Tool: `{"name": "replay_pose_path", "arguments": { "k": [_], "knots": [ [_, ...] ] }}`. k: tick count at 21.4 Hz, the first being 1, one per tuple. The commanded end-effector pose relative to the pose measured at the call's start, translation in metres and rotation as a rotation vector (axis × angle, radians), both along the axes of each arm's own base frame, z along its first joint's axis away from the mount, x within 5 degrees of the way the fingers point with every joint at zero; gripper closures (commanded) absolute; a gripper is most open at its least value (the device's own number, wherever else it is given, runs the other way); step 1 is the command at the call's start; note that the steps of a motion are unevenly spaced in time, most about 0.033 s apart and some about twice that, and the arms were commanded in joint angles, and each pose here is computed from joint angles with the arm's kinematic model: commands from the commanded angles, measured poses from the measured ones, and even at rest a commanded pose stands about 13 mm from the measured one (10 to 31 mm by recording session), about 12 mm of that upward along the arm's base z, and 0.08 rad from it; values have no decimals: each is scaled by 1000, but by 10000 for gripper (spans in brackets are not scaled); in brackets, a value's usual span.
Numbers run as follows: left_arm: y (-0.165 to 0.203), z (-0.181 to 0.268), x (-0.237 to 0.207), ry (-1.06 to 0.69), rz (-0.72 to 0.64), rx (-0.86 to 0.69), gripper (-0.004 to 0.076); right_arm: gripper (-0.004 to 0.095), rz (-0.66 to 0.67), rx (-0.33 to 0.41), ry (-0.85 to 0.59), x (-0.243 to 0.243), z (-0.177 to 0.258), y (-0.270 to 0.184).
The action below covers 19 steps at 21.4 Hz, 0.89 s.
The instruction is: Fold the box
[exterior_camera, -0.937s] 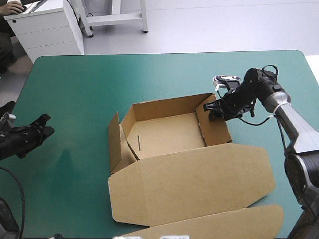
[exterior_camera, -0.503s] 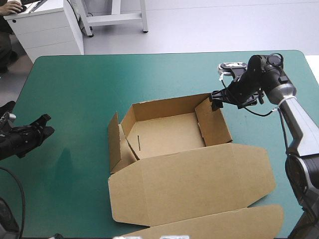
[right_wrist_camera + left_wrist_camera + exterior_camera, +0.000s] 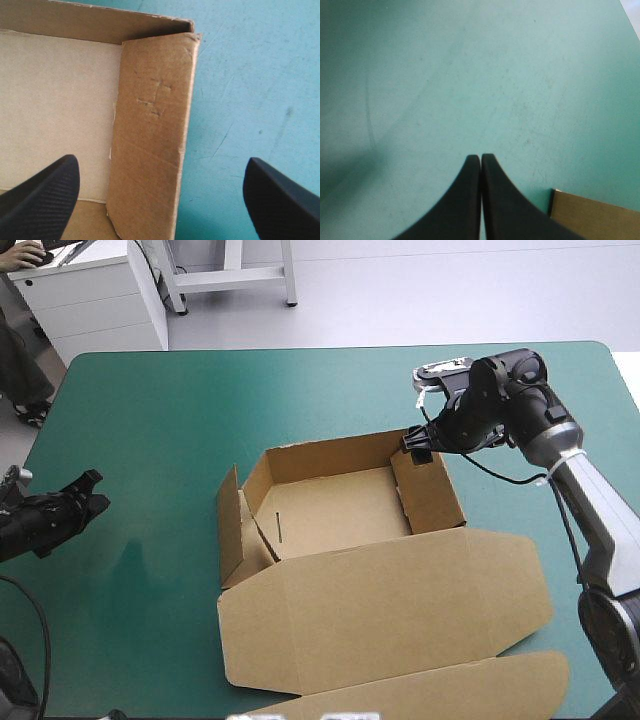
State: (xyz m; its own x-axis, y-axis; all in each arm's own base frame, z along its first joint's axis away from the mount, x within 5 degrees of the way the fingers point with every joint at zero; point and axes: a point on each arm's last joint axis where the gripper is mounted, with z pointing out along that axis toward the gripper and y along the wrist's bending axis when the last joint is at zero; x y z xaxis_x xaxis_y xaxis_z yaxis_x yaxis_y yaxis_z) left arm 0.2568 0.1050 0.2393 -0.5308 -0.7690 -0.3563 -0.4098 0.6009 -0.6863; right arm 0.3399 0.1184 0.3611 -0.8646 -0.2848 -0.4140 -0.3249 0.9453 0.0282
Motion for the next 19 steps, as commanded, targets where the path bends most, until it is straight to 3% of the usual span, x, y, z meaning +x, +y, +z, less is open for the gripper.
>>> {"name": "replay_pose_path", "arguments": {
  "k": [1, 5, 8, 13, 19],
  "knots": [
    [-4, 18, 2, -70, 1, -13, 734, 89, -10, -2, -34, -13, 17, -6],
    [-9, 18, 4, -73, -15, -4, 734, 89, 3, -36, 38, -9, -10, -6],
    [-10, 18, 5, -74, -22, 1, 734, 89, 9, -6, 24, 5, -23, 1],
    [-10, 18, 5, -75, -18, 3, 734, 89, 17, -36, 107, 20, -55, 6],
    [-10, 18, 5, -75, -20, 2, 734, 91, 17, -53, 143, 26, -69, 8]
  ]
}}
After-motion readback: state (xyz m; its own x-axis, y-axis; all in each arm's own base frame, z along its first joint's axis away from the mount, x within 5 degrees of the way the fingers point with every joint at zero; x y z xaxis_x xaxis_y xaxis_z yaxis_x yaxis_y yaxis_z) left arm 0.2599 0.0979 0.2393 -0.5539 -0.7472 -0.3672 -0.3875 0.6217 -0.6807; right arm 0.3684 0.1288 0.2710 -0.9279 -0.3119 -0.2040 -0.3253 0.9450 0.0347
